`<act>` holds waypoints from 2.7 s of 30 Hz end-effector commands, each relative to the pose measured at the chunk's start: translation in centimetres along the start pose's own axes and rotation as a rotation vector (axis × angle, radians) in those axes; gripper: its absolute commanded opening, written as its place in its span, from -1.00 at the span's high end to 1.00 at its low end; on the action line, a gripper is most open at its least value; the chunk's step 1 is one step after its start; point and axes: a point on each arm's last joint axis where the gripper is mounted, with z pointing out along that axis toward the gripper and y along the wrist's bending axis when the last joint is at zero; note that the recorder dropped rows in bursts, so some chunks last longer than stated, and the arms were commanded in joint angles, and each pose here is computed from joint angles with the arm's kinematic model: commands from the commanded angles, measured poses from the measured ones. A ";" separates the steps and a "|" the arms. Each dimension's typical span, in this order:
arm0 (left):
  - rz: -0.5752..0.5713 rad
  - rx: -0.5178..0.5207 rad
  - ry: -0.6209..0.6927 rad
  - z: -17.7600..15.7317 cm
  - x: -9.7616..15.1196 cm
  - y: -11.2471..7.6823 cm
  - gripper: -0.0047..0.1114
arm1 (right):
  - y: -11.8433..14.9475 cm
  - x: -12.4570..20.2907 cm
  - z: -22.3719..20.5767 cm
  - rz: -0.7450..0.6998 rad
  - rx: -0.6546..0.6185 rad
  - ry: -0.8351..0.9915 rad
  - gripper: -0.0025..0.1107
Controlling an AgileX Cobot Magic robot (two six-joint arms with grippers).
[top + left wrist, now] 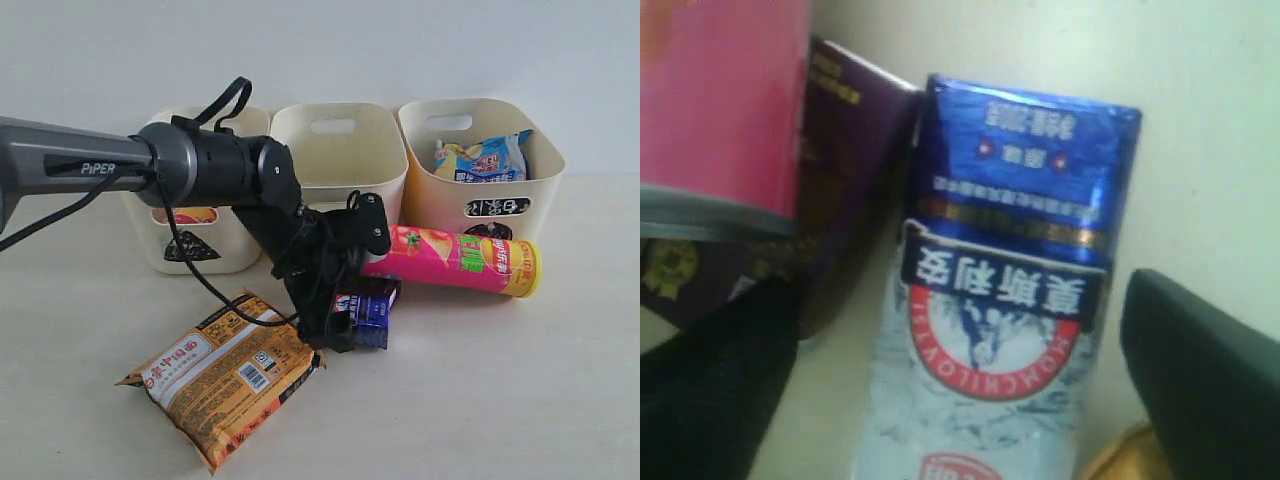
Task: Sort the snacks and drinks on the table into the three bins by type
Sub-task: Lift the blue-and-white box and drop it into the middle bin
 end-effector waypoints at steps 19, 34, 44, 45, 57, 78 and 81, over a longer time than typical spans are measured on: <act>-0.075 0.039 -0.056 -4.5 -1.7 -0.6 0.84 | 0.0 0.1 0.0 -0.004 -0.003 0.002 0.96; -0.437 -0.270 -0.433 -15.0 -5.7 1.3 0.84 | 0.0 0.1 0.0 -0.004 -0.003 0.002 0.96; -0.737 -0.559 -0.786 -17.8 -6.4 4.7 0.84 | 0.0 0.1 0.0 -0.006 -0.003 0.002 0.96; -0.739 -0.586 -0.805 -17.6 -6.4 5.0 0.84 | 0.0 0.1 0.0 -0.006 -0.003 0.002 0.96; -0.768 -0.715 -0.841 -13.0 -5.2 6.9 0.84 | 0.0 0.1 0.0 -0.006 -0.003 0.002 0.96; -0.884 -0.662 -0.742 -7.2 -2.7 7.8 -0.42 | 0.0 0.2 0.0 -0.006 -0.003 0.007 0.96; -0.883 -0.663 -0.746 -7.4 -2.7 7.8 -0.50 | 0.0 0.2 0.0 -0.006 -0.003 0.007 0.96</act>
